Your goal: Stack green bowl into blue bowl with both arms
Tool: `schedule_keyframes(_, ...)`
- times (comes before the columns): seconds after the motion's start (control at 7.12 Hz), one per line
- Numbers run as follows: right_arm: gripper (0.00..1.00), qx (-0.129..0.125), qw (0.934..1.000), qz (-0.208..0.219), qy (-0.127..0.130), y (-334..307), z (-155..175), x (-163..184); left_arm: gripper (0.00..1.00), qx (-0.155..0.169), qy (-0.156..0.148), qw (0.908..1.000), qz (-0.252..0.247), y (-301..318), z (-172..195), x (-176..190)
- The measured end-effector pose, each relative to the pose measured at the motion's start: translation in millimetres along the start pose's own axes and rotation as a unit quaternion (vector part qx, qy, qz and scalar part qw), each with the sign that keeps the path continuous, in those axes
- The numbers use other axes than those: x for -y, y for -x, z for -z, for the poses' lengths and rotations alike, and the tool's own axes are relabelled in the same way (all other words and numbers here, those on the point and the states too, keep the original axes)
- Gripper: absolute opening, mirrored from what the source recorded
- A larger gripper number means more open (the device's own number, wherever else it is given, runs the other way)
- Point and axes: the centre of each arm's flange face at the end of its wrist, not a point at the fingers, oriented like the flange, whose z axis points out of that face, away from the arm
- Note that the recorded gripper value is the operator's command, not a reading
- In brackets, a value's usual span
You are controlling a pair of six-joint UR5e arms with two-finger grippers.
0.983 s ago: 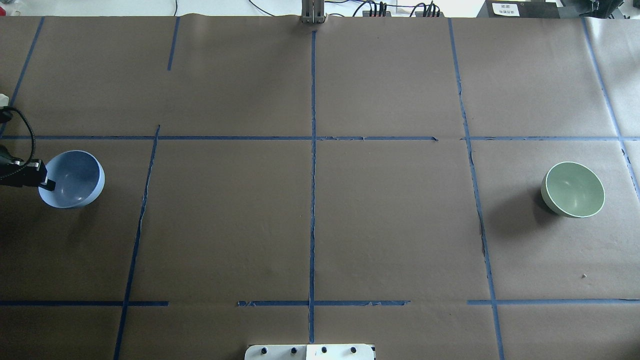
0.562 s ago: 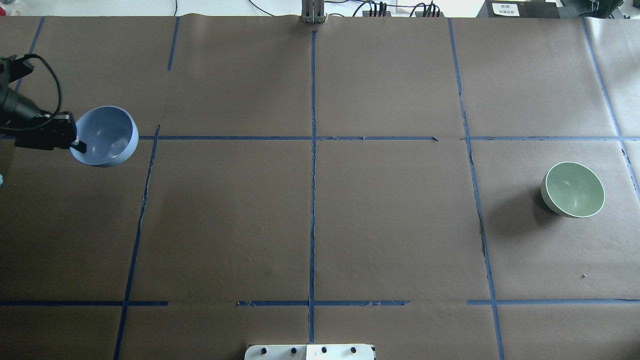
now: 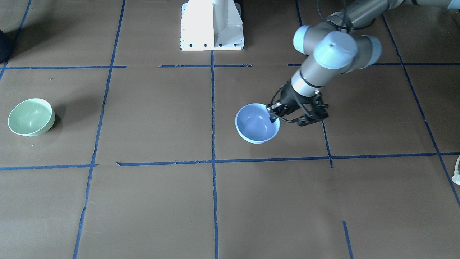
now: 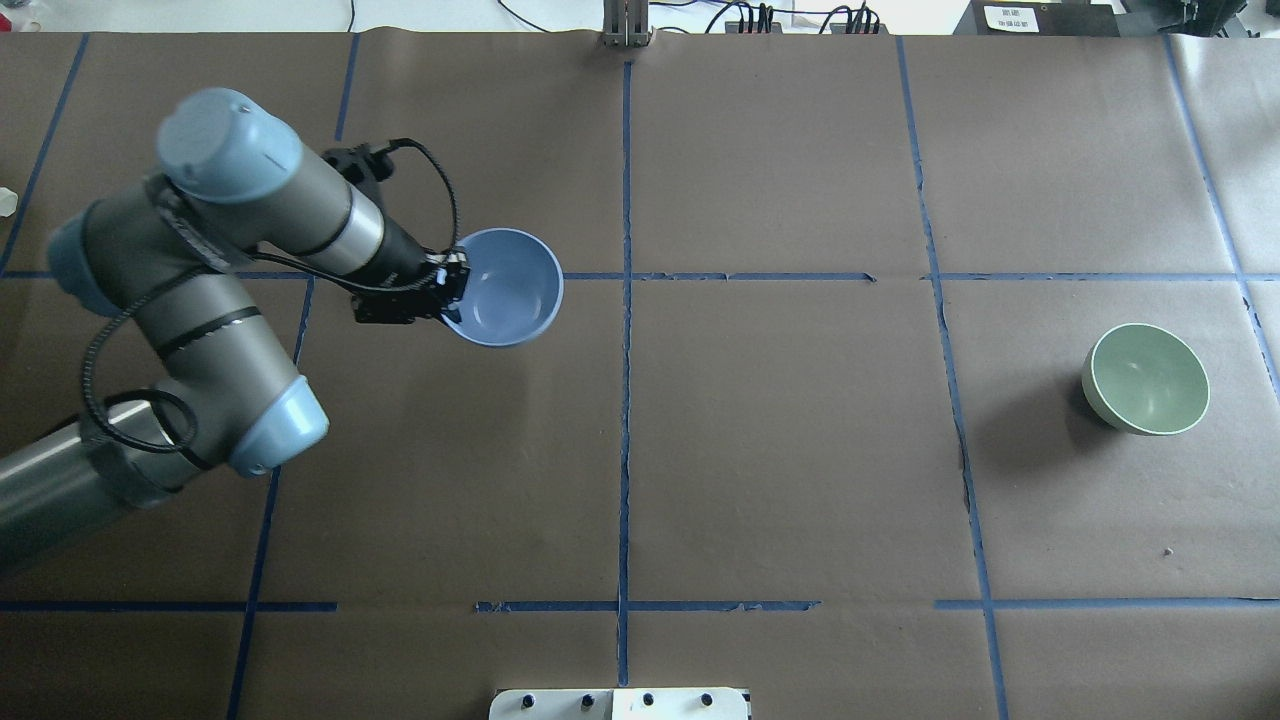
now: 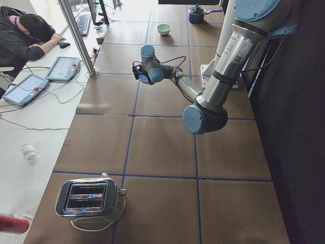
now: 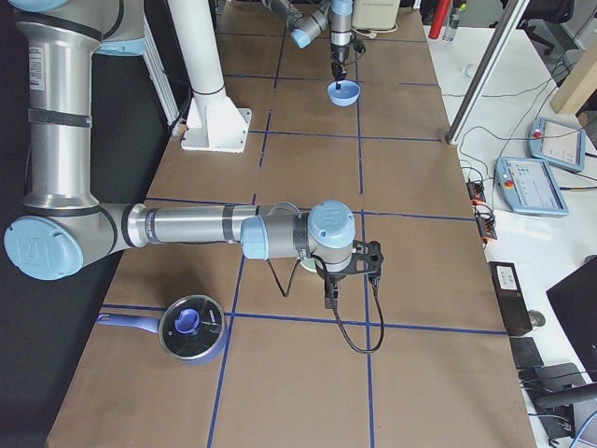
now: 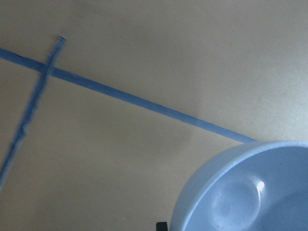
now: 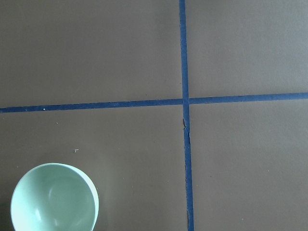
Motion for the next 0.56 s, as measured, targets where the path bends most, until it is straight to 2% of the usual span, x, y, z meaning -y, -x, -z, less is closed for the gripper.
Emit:
schedule_keyframes(0.28,1.00,0.001,1.0000,0.001,0.003,1,-3,-1,0.00,-0.001,-0.003,0.9997,-0.023,-51,-38,-56)
schedule_keyframes(0.42,1.00,0.001,1.0000,0.000,0.004,0,-3,-2,0.11,-0.001,-0.010,0.9994,-0.032,-59,-51,-74)
schedule_keyframes(0.56,1.00,0.001,1.0000,-0.001,0.005,0,-4,-3,0.84,-0.001,-0.013,0.9993,-0.036,-62,-56,-82)
